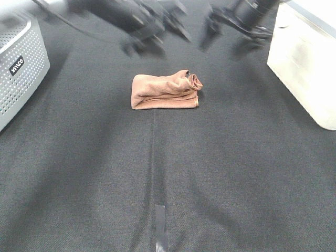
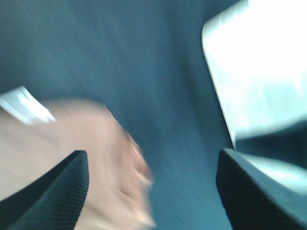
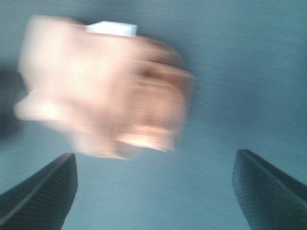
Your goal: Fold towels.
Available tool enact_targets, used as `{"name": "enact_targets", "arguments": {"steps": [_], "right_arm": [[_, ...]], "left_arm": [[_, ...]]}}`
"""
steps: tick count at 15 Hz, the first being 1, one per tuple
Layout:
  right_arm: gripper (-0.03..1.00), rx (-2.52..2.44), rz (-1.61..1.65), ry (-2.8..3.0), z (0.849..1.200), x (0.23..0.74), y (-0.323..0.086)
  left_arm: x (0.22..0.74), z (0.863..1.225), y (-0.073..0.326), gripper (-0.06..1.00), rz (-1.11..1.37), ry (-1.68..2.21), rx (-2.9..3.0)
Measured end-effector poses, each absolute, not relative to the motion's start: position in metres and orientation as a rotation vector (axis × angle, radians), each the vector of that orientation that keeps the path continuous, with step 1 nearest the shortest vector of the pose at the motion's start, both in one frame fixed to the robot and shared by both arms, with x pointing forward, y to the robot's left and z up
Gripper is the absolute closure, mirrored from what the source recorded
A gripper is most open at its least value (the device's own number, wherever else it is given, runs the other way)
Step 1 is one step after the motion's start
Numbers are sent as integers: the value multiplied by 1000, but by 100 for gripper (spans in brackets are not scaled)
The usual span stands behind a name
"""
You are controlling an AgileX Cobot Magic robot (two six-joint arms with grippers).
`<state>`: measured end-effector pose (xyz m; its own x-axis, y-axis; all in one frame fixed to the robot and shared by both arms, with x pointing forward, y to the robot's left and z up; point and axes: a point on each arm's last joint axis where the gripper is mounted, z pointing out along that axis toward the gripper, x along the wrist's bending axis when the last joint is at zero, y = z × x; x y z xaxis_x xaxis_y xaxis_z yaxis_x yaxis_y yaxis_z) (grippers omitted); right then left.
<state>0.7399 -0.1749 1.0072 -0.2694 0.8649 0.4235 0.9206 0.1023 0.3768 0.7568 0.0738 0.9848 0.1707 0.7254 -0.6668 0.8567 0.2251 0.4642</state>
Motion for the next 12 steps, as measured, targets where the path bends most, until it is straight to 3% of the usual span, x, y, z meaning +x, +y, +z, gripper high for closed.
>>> {"name": "enact_targets", "arguments": {"steps": [4, 7, 9, 12], "right_arm": [[14, -1604, -1169, -2054, 998, 742, -128], [14, -1475, -1142, -1975, 942, 740, -92], [14, -1515, -1085, -1928, 914, 744, -95], [14, -1671, -993, -1856, 894, 754, -131]], "left_arm": [[775, 1018, 155, 24, -45, 1620, 1462], [778, 1012, 190, 24, -19, 1689, 1507], [777, 1010, 194, 24, -26, 1704, 1536], [774, 1008, 194, 24, -58, 1713, 1564]]}}
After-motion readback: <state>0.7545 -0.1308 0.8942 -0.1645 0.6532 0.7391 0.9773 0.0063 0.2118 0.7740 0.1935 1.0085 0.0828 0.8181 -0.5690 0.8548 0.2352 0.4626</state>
